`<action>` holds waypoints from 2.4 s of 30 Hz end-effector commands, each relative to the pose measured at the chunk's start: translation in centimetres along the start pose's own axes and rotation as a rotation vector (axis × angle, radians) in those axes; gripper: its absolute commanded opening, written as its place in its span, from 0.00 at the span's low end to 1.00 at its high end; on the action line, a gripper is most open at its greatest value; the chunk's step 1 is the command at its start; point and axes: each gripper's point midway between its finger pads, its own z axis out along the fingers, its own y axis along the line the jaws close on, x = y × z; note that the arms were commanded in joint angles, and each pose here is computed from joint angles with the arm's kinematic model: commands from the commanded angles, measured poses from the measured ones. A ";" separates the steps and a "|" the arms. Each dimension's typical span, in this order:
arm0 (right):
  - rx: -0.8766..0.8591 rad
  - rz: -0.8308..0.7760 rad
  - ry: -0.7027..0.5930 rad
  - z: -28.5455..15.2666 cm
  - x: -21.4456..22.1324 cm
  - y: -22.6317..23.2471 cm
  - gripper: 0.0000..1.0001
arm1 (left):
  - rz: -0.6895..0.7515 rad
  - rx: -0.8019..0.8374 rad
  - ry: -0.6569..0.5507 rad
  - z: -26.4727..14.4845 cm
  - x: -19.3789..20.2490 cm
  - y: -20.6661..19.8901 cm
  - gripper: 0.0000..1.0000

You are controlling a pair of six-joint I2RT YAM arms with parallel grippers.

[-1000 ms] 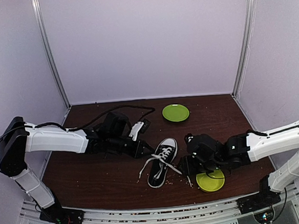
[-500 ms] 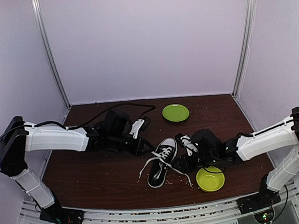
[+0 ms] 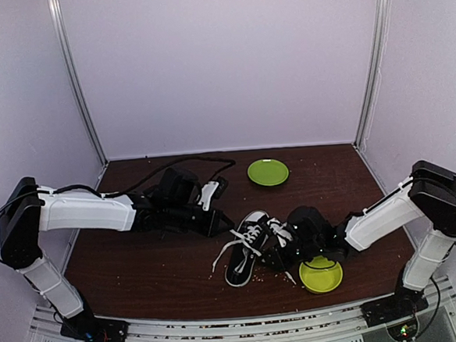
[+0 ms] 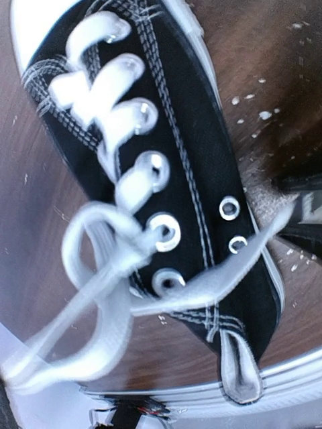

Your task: Tie the shoes

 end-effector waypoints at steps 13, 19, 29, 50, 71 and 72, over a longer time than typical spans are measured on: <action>0.117 -0.004 -0.050 -2.8 -5.2 0.4 0.00 | 0.076 0.040 -0.052 0.4 -1.2 -2.6 0.00; 0.175 0.014 -0.025 -2.1 -6.6 0.0 0.00 | 0.092 0.050 -0.072 0.4 -0.7 -3.7 0.00; 0.115 0.041 0.000 -1.3 -6.4 1.1 0.00 | 0.148 0.130 -0.002 1.8 2.0 -6.6 0.00; 0.095 0.069 0.020 -1.0 -3.5 1.4 0.00 | -0.030 -0.130 -0.027 -0.5 -1.6 -1.0 0.51; 0.097 0.072 0.019 -0.7 -3.7 1.3 0.00 | -0.073 -0.059 0.133 4.1 1.6 0.3 0.27; 0.097 0.071 0.020 -0.7 -3.7 1.4 0.00 | -0.075 -0.058 0.138 4.2 1.7 0.4 0.26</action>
